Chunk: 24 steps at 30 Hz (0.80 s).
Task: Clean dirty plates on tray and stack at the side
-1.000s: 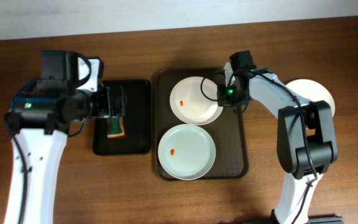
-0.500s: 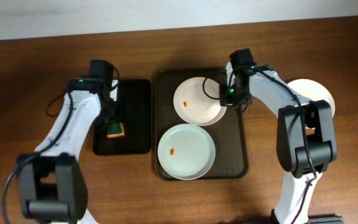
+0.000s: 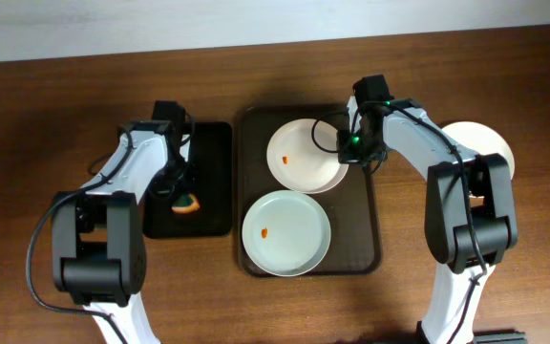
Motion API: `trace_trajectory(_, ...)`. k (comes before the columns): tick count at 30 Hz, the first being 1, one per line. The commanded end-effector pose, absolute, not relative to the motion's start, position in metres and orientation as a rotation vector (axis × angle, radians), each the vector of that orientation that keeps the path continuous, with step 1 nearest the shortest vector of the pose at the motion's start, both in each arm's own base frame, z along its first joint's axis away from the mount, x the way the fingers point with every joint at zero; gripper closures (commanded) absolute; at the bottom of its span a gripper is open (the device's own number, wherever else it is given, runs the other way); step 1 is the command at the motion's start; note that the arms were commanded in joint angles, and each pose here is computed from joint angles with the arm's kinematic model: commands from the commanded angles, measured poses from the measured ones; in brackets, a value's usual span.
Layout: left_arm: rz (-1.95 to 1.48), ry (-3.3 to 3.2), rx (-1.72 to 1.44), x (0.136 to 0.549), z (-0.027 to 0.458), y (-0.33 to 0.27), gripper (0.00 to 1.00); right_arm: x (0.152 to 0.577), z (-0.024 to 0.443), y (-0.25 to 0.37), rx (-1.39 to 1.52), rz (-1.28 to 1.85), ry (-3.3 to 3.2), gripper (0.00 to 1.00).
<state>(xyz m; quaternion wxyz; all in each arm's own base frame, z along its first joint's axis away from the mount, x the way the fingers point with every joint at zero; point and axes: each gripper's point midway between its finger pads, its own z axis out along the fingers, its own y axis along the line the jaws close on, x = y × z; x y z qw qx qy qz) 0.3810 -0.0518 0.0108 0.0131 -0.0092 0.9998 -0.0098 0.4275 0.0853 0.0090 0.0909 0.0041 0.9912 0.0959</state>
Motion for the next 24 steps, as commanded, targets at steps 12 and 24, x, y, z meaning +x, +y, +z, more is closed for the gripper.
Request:
trace_trajectory(12,-0.085,3.165,-0.023,0.335,-0.014,-0.063,1.0,0.419,-0.007,0.077,0.01,0.219,3.0,0.95)
trace_trajectory(24,0.023,3.042,-0.026,0.386,0.031,-0.055,0.44,0.418,-0.007,0.077,0.01,0.219,3.004,0.95)
